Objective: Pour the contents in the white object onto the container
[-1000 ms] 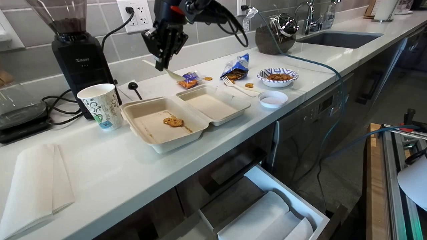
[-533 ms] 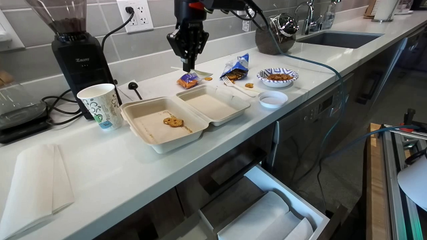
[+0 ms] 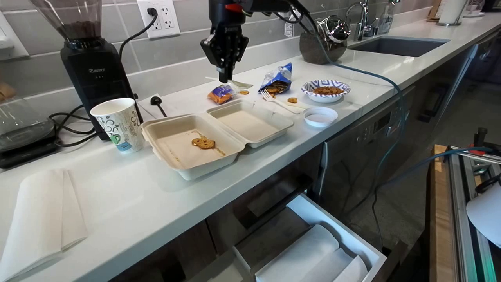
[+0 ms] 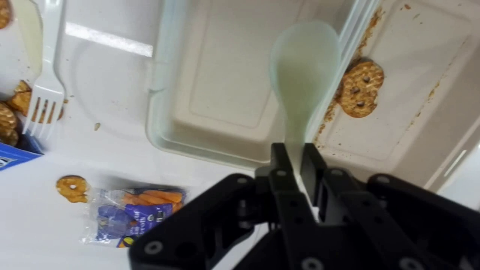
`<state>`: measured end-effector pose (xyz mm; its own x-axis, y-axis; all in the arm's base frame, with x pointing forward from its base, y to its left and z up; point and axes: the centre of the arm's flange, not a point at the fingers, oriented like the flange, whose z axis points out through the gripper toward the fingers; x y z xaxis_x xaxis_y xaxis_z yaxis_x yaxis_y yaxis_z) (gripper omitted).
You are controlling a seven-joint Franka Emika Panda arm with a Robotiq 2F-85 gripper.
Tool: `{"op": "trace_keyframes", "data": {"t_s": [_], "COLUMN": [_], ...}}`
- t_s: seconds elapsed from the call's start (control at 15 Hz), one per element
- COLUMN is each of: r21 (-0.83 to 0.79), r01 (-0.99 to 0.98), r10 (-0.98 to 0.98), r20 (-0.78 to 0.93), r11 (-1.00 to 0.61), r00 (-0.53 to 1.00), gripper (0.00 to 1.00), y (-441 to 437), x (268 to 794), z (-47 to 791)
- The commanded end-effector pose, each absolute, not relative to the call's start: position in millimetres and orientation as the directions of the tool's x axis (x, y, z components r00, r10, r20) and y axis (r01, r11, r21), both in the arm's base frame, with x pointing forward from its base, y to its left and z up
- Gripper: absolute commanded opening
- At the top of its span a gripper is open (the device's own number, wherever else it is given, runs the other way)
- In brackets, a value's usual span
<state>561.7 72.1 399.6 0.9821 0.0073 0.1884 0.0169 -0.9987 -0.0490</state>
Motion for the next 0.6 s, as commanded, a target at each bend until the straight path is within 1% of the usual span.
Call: {"op": "trace_keyframes", "data": {"t_s": [0.0, 0.27, 0.53], "r21": [0.013, 0.045, 0.039], "r01": [-0.089, -0.133, -0.173], "r10": [-0.085, -0.12, -0.162], "r20": [0.211, 0.221, 0.2], "r11": [-0.996, -0.99, -0.984], "r00": [0.974, 0.968, 0.966], "gripper": [0.04, 0.04, 0.04], "y": [32.9, -12.1, -38.6], "x": [561.7, 557.2, 549.4], "z": [395.4, 386.0, 374.2]}}
